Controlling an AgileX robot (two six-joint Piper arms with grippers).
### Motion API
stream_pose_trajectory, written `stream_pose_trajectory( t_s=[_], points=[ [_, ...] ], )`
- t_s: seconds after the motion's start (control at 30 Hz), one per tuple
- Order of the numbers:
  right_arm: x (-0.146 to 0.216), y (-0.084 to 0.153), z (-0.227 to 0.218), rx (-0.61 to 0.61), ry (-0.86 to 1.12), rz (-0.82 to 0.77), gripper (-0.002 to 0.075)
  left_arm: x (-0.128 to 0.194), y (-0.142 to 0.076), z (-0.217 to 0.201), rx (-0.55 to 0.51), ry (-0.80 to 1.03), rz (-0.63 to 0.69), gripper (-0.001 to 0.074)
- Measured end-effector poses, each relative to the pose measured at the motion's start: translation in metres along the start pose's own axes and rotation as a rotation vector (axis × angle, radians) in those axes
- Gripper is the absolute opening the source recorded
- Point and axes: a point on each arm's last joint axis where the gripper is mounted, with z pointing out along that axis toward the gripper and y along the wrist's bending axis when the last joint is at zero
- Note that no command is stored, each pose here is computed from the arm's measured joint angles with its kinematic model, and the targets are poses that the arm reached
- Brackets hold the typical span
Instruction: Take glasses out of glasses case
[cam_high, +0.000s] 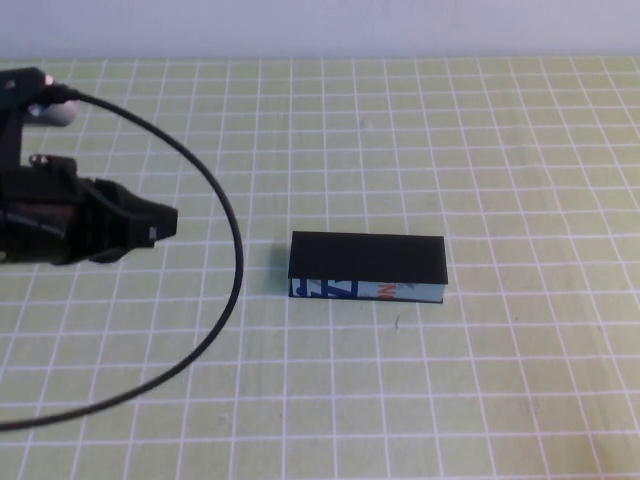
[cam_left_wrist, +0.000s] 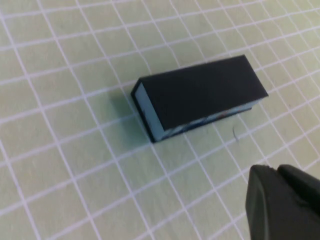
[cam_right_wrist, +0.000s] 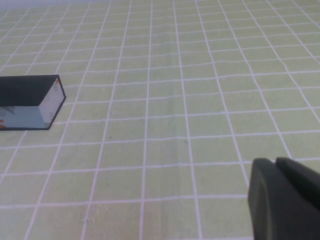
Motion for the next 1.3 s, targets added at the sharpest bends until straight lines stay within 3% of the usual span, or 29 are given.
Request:
stream_pose_trajectory(
  t_s=[0.3,0.87,1.1,1.3],
  points=[
    [0.0,0.0,0.0,0.0,0.0,0.0,-0.0018,-0.038,0.028,0.048,0.046,-0.049,0.0,-0.0004],
    [-0.001,0.0,0.0,-0.004,-0.007,0.013,-0.0018,-0.045,0.065,0.111,0.093,0.049,-0.036,-0.0004],
    [-0.018,0.004,-0.002,-0.085,-0.192,0.41,-0.0018,-0.06,0.075,0.136,0.175,0.094,-0.028,-0.0004],
    [-0.027,0.0,-0.004,-0.092,-0.296,0.609,-0.0018,-0.075,0.085,0.16,0.232,0.116,-0.026,-0.0005]
  ],
)
